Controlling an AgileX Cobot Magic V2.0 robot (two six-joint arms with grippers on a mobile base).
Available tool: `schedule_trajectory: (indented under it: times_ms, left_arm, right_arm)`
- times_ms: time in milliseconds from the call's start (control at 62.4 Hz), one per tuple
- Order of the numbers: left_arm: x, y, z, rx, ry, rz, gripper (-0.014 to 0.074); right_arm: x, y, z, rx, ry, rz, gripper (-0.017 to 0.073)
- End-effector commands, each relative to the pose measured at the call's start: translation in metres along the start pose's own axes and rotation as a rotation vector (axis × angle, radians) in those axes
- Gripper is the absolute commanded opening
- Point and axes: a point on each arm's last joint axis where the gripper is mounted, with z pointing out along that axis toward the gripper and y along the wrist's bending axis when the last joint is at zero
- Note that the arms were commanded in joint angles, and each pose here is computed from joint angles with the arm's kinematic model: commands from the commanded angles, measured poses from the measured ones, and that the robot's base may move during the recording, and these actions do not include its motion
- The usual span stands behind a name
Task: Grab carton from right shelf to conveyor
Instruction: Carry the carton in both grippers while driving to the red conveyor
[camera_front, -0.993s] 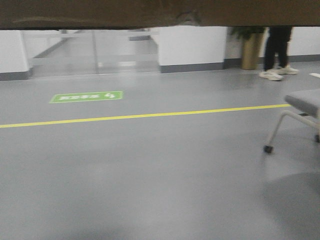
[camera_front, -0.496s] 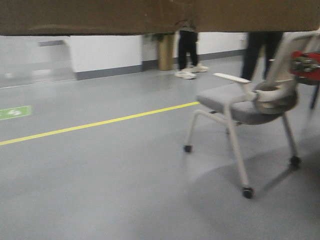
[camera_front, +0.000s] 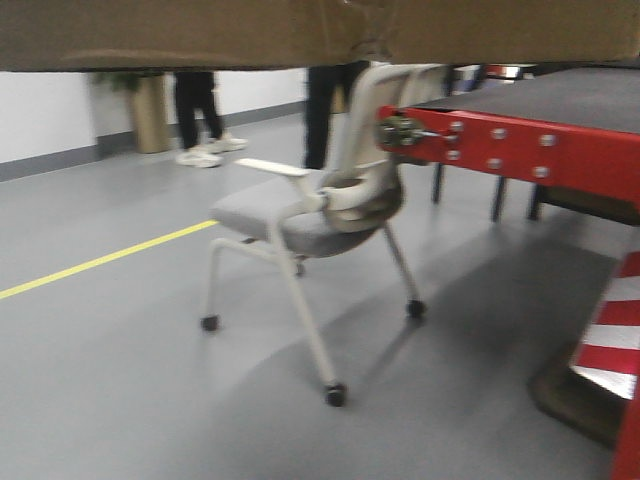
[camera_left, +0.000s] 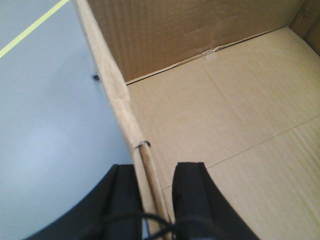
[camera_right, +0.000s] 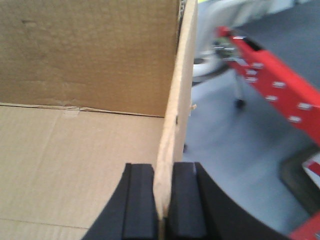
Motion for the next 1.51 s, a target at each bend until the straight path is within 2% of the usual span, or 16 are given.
schedule_trajectory:
  times_ms: [0, 1489]
  left_arm:
    - [-0.0025, -0.0100, -0.0059, 0.109, -0.034, -0.015, -0.0016]
    - [-0.0027, -0.0089, -0.0057, 0.100, -0.036, -0.013, -0.0016]
  right_arm:
    - [-0.0094, 0.0014, -0.0040, -0.017, -0.094, 0.006, -0.0067]
    - [-0.0094, 0.0014, -0.0040, -0.017, -0.094, 0.006, -0.0067]
